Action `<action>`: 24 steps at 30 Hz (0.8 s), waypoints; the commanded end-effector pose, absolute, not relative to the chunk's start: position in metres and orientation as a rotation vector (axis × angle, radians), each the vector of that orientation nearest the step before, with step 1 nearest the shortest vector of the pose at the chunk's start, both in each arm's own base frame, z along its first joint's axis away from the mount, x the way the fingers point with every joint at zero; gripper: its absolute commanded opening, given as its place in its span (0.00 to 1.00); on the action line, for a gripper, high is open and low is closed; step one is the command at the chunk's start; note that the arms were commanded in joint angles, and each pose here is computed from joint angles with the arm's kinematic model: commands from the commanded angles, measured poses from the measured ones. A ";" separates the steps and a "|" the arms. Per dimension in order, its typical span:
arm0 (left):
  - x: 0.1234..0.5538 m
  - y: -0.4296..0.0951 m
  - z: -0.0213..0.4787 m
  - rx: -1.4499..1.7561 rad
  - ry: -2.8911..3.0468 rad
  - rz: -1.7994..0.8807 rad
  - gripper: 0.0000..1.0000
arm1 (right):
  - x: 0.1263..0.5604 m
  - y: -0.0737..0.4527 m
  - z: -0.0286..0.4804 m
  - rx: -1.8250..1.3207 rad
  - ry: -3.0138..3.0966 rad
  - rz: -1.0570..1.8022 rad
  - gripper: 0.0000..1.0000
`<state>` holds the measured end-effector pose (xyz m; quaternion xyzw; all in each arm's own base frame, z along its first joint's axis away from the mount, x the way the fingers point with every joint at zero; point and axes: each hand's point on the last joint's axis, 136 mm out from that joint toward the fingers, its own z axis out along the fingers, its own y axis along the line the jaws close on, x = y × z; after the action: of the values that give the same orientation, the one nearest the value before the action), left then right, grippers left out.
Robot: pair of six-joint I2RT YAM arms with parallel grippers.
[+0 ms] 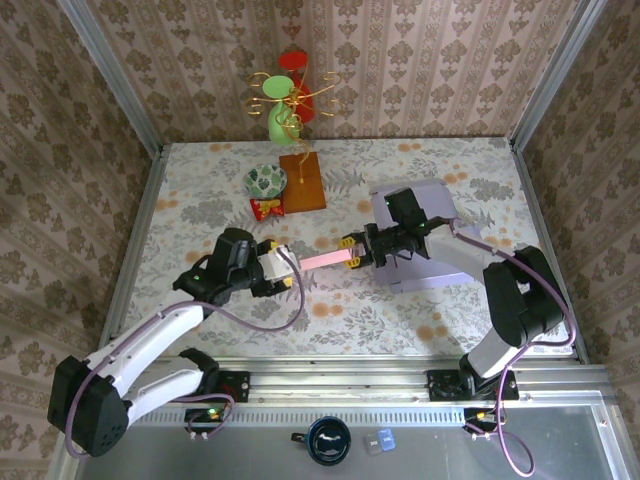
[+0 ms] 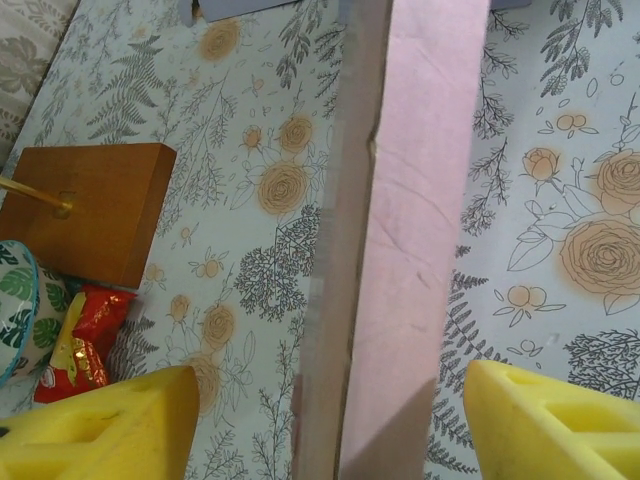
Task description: Fold the paper box
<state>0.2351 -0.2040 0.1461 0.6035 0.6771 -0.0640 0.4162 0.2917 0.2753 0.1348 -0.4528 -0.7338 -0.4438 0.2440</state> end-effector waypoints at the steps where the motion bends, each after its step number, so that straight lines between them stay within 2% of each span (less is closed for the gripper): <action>1: 0.233 -0.216 0.148 1.561 1.646 -0.198 0.69 | 0.278 0.281 0.138 -1.242 -1.920 -1.180 0.31; 6: 0.231 -0.227 0.145 1.606 1.636 -0.261 0.65 | 0.282 0.284 0.126 -1.235 -1.891 -1.157 0.32; 12: 0.234 -0.235 0.136 1.644 1.680 -0.321 0.54 | 0.286 0.281 0.109 -1.248 -1.868 -1.114 0.35; 14: 0.235 -0.237 0.132 1.655 1.699 -0.342 0.50 | 0.291 0.277 0.104 -1.260 -1.863 -1.112 0.38; 17: 0.237 -0.240 0.128 1.668 1.738 -0.371 0.35 | 0.299 0.272 0.100 -1.283 -1.858 -1.114 0.46; 24: 0.246 -0.239 0.116 1.652 1.849 -0.386 0.35 | 0.326 0.264 0.103 -1.304 -1.867 -1.176 0.60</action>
<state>0.2538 -0.2421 0.1258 0.6351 0.6788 -0.1252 0.3466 0.3151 0.2641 0.0964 -0.4938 -0.6969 -0.4312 0.2907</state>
